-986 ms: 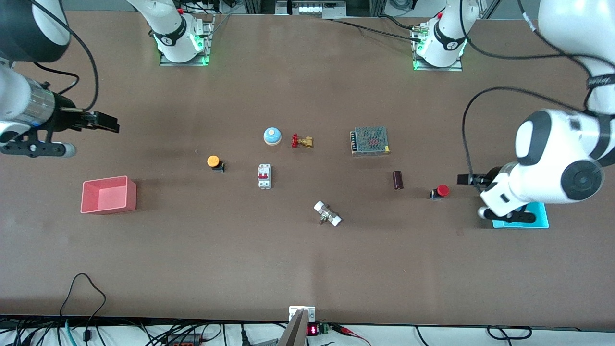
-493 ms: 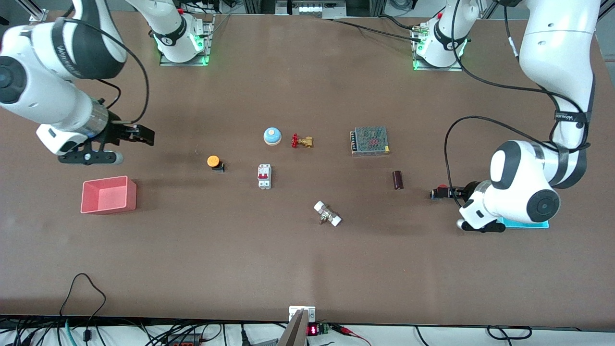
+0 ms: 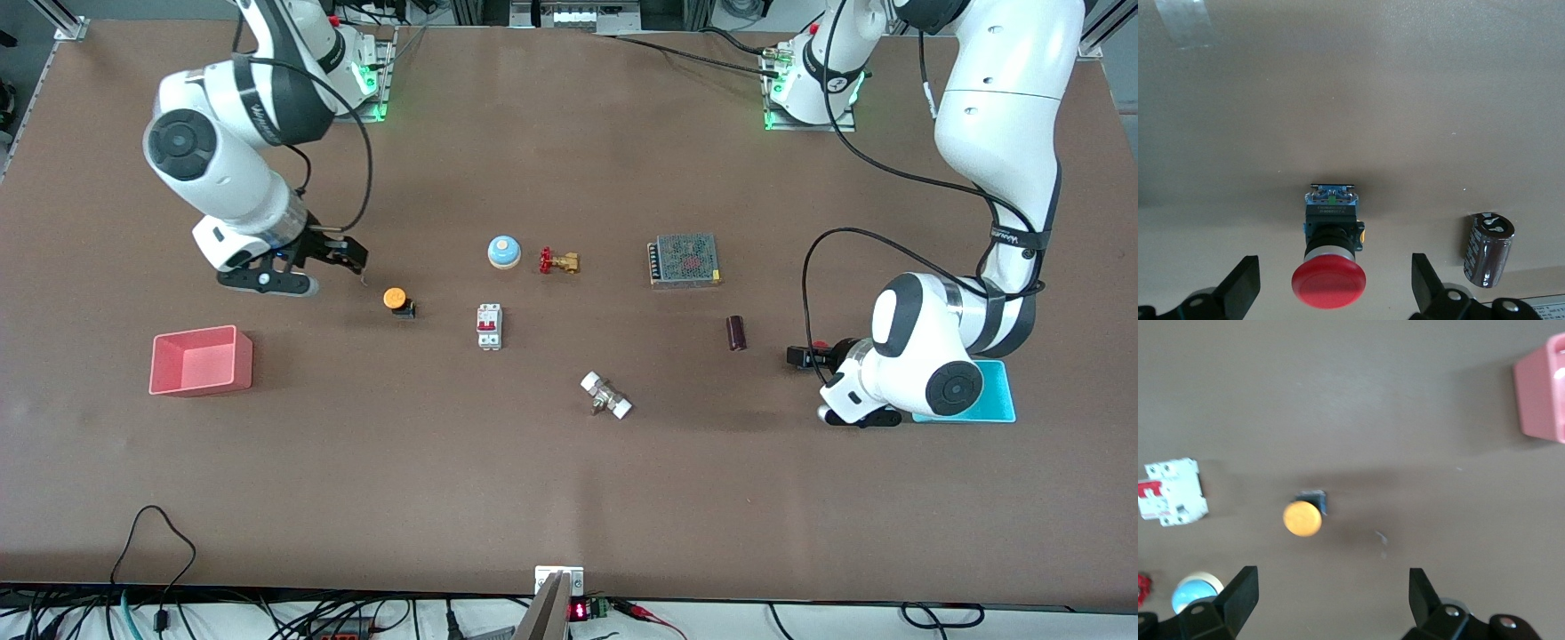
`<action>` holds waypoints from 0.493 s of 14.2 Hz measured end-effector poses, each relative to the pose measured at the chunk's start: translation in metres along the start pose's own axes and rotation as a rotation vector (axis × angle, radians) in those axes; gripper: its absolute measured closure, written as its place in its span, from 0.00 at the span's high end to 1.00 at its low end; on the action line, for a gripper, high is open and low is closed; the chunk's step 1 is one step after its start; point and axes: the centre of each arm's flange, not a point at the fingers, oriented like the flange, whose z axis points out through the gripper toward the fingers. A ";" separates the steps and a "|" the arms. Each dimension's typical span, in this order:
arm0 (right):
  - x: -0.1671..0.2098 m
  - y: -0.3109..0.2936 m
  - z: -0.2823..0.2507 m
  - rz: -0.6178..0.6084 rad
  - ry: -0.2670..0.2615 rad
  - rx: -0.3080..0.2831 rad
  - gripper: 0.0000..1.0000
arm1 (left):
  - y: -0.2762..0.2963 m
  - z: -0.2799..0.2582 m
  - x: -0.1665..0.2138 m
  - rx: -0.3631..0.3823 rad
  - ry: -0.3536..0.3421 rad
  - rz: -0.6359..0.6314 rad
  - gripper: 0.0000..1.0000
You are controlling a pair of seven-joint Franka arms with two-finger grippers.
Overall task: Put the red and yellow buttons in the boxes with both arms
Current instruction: 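Grasp the red button with the left gripper while the right gripper grasps yellow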
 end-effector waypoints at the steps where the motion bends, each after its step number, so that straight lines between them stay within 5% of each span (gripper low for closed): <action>1: 0.001 -0.007 0.008 -0.006 0.007 0.004 1.00 | 0.000 0.000 0.000 0.000 0.001 0.000 0.93; 6: 0.011 -0.026 0.056 -0.048 0.019 -0.003 1.00 | -0.002 0.001 0.000 0.000 -0.001 -0.003 0.43; 7: 0.011 -0.030 0.069 -0.063 0.015 -0.010 1.00 | -0.003 0.001 0.001 -0.001 -0.001 -0.005 0.40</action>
